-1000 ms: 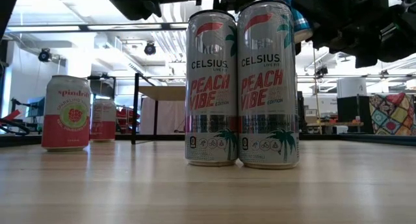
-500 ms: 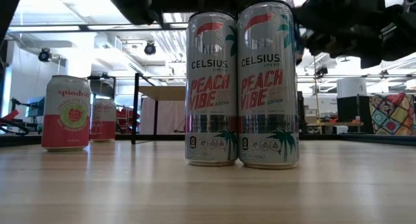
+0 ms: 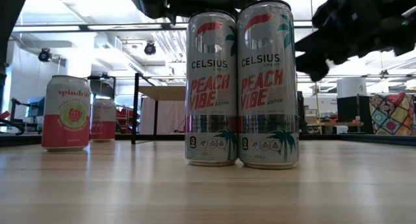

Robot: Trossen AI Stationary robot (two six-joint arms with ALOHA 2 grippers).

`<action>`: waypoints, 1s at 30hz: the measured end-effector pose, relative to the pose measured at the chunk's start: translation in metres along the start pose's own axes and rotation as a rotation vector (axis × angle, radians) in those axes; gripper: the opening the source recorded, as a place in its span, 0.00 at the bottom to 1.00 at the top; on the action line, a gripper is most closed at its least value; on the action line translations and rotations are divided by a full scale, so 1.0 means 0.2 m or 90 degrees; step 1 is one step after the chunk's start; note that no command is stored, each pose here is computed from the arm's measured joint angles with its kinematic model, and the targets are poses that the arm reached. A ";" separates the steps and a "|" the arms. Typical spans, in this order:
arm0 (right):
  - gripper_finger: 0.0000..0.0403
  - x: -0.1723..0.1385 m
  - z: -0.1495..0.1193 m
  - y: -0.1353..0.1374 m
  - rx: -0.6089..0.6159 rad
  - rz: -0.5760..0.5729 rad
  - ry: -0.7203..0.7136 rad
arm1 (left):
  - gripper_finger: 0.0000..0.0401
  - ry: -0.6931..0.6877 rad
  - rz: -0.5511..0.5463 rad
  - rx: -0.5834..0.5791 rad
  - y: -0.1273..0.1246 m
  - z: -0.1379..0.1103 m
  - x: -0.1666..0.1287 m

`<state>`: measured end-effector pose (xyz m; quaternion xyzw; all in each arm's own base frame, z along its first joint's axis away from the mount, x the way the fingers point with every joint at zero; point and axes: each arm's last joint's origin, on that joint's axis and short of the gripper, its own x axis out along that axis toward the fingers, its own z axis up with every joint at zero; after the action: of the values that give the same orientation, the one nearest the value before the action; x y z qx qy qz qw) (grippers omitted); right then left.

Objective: Place canned beverage on shelf
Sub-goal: Put the blue soda can on the shelf aligned with the other blue soda cans

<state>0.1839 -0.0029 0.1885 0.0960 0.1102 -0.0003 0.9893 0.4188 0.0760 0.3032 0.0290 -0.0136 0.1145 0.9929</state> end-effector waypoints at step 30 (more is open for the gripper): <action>0.62 -0.24 0.12 0.01 -0.068 -0.203 -0.128 | 0.58 -0.014 0.002 -0.023 0.38 -0.26 0.13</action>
<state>0.1417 -0.0069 0.2218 0.0237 0.0246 -0.1608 0.9864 0.4283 0.1584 0.2570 0.0123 -0.0266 0.1153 0.9929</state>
